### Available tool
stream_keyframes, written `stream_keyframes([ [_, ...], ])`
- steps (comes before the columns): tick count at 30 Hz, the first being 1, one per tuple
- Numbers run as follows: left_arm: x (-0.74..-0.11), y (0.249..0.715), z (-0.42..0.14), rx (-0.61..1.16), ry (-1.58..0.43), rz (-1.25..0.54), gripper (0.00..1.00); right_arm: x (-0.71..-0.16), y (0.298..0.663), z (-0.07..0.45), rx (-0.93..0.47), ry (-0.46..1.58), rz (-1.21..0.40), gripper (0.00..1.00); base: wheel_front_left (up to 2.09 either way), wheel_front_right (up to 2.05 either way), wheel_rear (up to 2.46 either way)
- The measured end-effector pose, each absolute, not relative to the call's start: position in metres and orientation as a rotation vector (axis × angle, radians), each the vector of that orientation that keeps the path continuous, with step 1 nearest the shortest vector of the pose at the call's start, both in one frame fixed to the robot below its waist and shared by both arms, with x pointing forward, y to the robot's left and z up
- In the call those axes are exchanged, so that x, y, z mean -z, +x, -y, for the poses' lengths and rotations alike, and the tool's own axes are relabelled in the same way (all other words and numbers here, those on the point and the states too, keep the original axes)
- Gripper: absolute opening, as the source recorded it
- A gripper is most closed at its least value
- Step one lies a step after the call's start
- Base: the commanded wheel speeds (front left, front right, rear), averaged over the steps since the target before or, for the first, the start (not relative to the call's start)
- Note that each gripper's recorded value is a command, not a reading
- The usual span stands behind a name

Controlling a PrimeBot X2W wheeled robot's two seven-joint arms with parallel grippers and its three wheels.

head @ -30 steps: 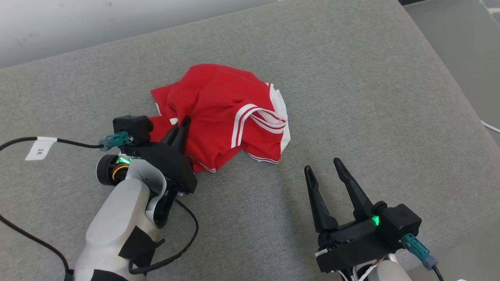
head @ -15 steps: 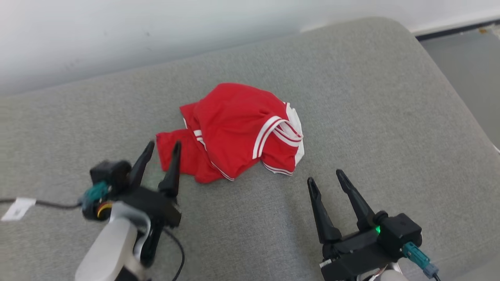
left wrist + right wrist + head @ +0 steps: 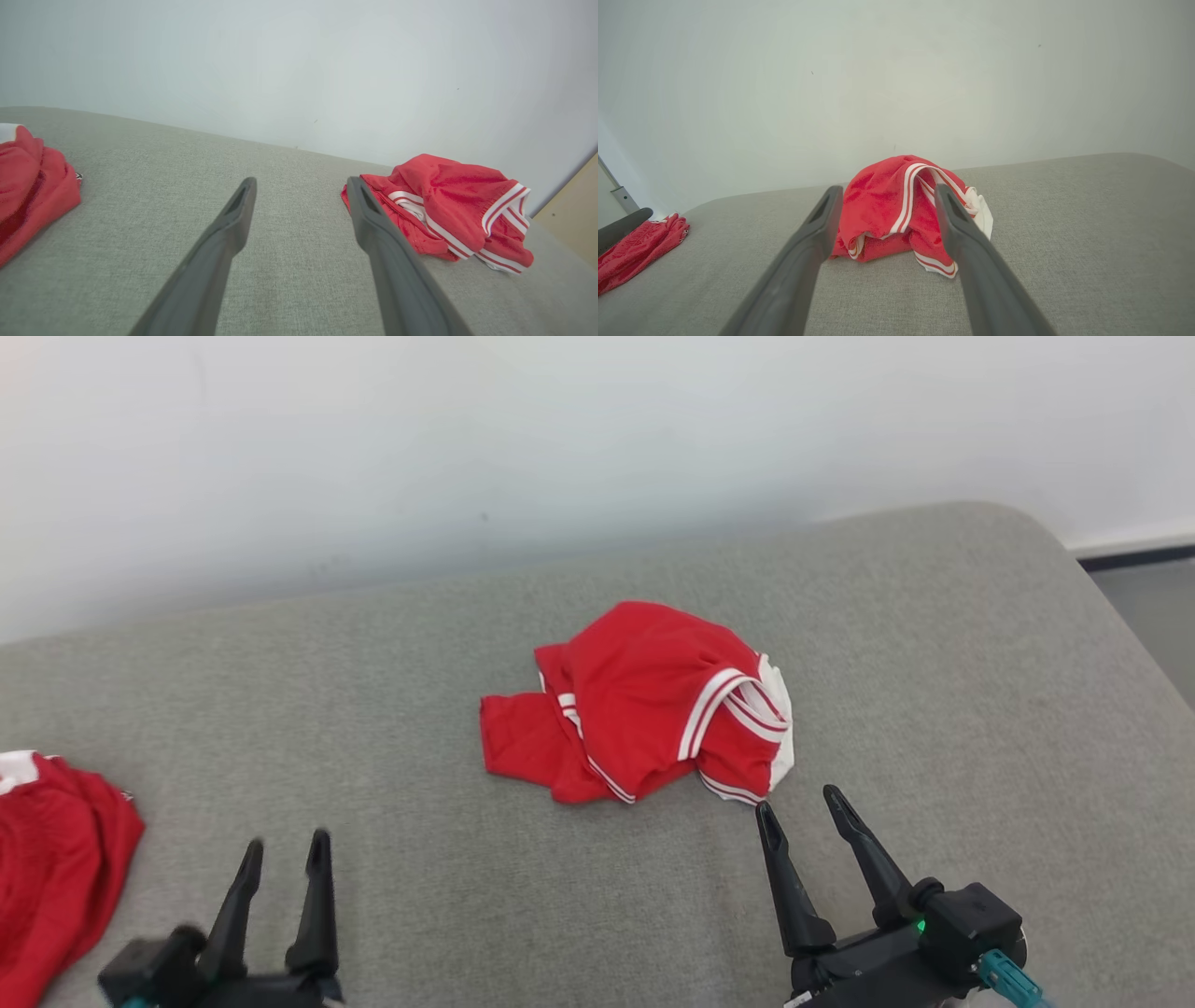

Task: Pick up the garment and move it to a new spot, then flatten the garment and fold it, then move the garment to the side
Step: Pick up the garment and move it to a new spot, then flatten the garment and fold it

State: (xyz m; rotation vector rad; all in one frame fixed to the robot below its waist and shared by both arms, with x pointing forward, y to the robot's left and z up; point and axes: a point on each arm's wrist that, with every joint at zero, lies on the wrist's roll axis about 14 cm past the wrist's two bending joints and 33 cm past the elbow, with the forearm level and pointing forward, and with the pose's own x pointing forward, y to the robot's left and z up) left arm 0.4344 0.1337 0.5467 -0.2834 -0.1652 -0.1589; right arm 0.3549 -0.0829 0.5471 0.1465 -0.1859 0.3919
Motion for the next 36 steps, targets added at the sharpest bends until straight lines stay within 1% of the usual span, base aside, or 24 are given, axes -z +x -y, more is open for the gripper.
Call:
stream_keyframes([
  [4,-0.553,0.407,-0.165,0.063,-0.265,0.206,1.00,-0.558,0.351,0.076,-0.416,0.141,0.218,1.00,0.00,0.00,0.00],
  [7,-0.561,0.386,-0.177,0.023,-0.235,0.243,1.00,-0.560,0.346,0.075,-0.421,0.137,0.228,1.00,0.00,0.00,0.00],
  [17,-0.593,0.340,-0.190,0.001,-0.069,0.356,1.00,-0.563,0.333,0.072,-0.431,0.115,0.245,1.00,0.00,0.00,0.00],
  [26,-0.588,0.315,-0.196,-0.026,-0.053,0.347,1.00,-0.549,0.313,0.078,-0.412,0.090,0.213,1.00,0.00,0.00,0.00],
  [36,-0.580,0.309,-0.191,-0.012,-0.038,0.323,1.00,-0.539,0.301,0.084,-0.399,0.080,0.190,1.00,0.00,0.00,0.00],
])
